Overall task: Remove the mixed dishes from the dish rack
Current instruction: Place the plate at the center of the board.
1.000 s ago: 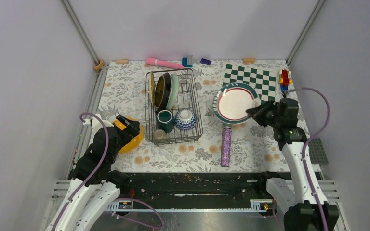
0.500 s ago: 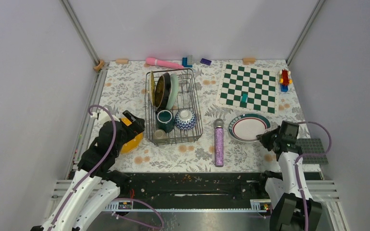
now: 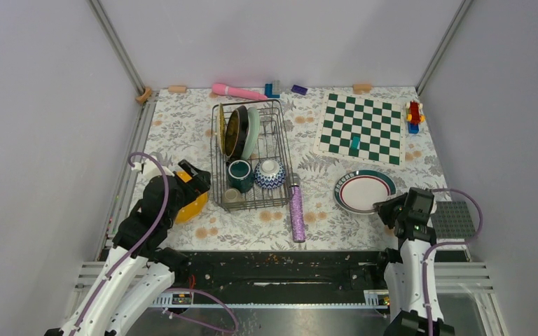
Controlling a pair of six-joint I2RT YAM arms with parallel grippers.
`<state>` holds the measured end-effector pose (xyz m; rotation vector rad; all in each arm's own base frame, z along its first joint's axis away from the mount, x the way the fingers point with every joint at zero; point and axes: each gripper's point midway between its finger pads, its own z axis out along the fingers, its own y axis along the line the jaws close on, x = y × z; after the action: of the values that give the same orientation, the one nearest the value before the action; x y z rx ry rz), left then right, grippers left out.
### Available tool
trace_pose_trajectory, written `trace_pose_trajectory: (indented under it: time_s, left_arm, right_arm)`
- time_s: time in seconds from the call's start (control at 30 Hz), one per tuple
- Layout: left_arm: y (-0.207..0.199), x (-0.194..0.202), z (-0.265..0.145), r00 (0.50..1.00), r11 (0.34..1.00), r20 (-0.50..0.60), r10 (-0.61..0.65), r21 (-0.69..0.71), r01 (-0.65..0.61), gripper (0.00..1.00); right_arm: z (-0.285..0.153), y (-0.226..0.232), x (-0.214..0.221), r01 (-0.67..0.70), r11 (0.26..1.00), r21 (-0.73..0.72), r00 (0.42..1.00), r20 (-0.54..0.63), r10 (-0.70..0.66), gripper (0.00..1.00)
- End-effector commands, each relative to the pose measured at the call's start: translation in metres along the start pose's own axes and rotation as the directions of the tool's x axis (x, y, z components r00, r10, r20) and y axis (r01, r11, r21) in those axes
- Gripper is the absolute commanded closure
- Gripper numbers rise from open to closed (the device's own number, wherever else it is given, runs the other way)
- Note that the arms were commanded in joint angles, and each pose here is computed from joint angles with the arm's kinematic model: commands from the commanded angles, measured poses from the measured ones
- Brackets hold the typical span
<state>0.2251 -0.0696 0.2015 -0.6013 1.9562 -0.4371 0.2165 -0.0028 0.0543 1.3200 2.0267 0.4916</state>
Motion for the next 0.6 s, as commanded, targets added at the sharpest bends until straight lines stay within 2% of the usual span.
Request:
trace_pose_trajectory:
  time_s: [0.0, 0.2, 0.27, 0.43, 0.57]
  left_arm:
    - [-0.020, -0.015, -0.001, 0.999, 0.997, 0.039, -0.013, 0.071, 0.011, 0.01]
    - [-0.026, -0.014, 0.001, 1.000, 0.996, 0.024, -0.011, 0.089, 0.009, 0.01]
    - [-0.029, -0.014, 0.001, 1.000, 0.995, 0.022, -0.012, 0.096, 0.010, 0.01]
    - [-0.035, -0.015, 0.005, 1.000, 0.994, 0.017, -0.010, 0.109, 0.008, 0.01]
    - [-0.041, -0.016, 0.008, 1.000, 0.993, 0.005, -0.011, 0.115, 0.010, 0.01]
  right_arm:
    - [-0.004, -0.037, 0.016, 0.007, 0.993, 0.116, 1.000, -0.020, -0.004, 0.68]
    - [-0.011, -0.045, 0.018, 0.035, 0.990, 0.136, 0.999, -0.012, -0.034, 0.47]
    - [-0.016, -0.046, 0.014, 0.060, 0.987, 0.150, 0.998, 0.003, -0.061, 0.30]
    - [-0.031, -0.041, -0.001, 0.090, 0.983, 0.162, 0.993, 0.066, -0.102, 0.01]
    - [-0.045, -0.039, -0.017, 0.103, 0.977, 0.188, 0.981, 0.142, -0.130, 0.00]
